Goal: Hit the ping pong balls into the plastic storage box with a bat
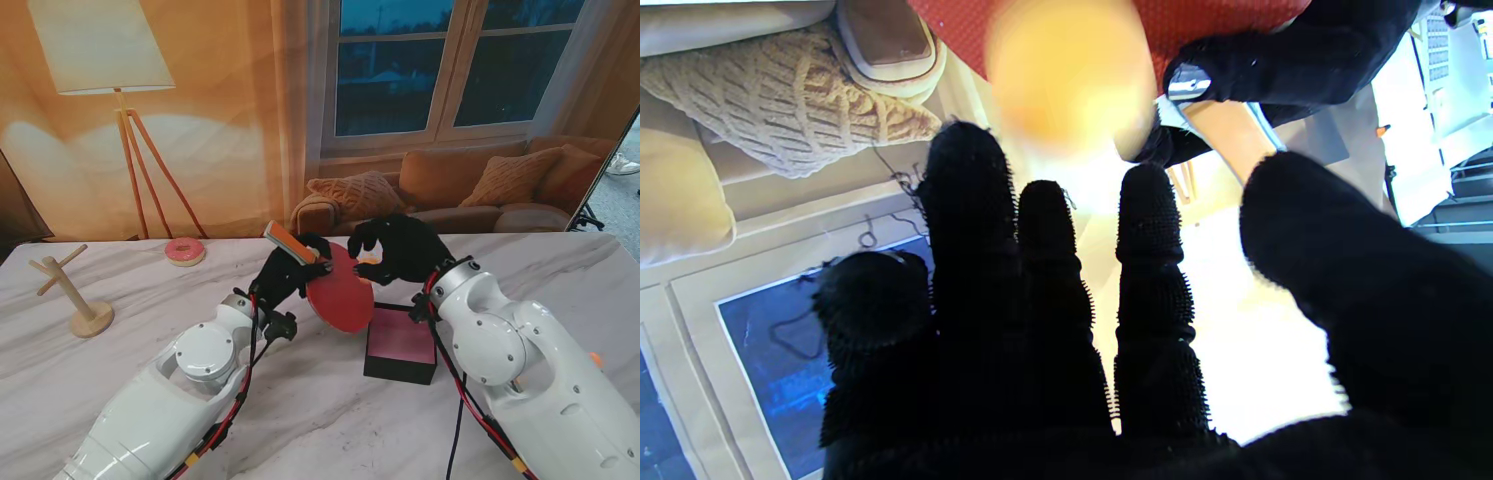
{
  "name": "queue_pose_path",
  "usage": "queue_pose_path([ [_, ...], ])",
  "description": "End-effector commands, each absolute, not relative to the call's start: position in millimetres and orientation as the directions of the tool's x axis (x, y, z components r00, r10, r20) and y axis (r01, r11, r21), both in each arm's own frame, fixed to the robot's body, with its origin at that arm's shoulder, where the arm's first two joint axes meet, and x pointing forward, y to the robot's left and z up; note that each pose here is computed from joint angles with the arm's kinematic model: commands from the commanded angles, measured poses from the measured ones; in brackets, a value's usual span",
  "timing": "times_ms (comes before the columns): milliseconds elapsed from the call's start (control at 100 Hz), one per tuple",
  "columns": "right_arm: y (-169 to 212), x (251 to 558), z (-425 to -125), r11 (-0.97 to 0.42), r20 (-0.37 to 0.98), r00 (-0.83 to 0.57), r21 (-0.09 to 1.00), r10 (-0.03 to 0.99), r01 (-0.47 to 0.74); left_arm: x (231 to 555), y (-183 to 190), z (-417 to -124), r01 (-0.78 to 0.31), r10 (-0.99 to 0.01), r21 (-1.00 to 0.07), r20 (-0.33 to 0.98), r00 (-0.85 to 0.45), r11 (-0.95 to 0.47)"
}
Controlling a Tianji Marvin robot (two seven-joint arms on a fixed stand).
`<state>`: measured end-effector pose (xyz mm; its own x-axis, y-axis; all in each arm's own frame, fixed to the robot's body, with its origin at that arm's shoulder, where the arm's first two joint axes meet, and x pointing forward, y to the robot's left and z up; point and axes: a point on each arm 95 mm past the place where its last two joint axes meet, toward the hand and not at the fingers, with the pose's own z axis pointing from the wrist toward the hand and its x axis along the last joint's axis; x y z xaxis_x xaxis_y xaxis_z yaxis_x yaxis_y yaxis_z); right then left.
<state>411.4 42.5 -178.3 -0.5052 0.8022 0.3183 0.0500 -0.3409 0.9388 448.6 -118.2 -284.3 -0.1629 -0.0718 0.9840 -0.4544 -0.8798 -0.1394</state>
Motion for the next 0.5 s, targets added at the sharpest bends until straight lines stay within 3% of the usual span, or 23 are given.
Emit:
queue_pose_path([
  [0, 46, 411, -182, -0.332, 0.322, -0.511, 0.940, 0.797, 0.074, 446, -121, -279, -0.465, -0.061, -0.140, 0.982, -0.180, -0.874],
  [190, 50, 410, -185, -0.336, 0.332, -0.516, 0.938, 0.790, 0.089, 445, -114, -273, -0.455, -0.084, -0.170, 0.975, -0.204, -0.874],
  [490, 45, 410, -187, -0.331, 0.324, -0.504, 0.940, 0.800, 0.079, 438, -96, -270, -0.429, -0.203, -0.290, 0.950, -0.238, -0.855],
])
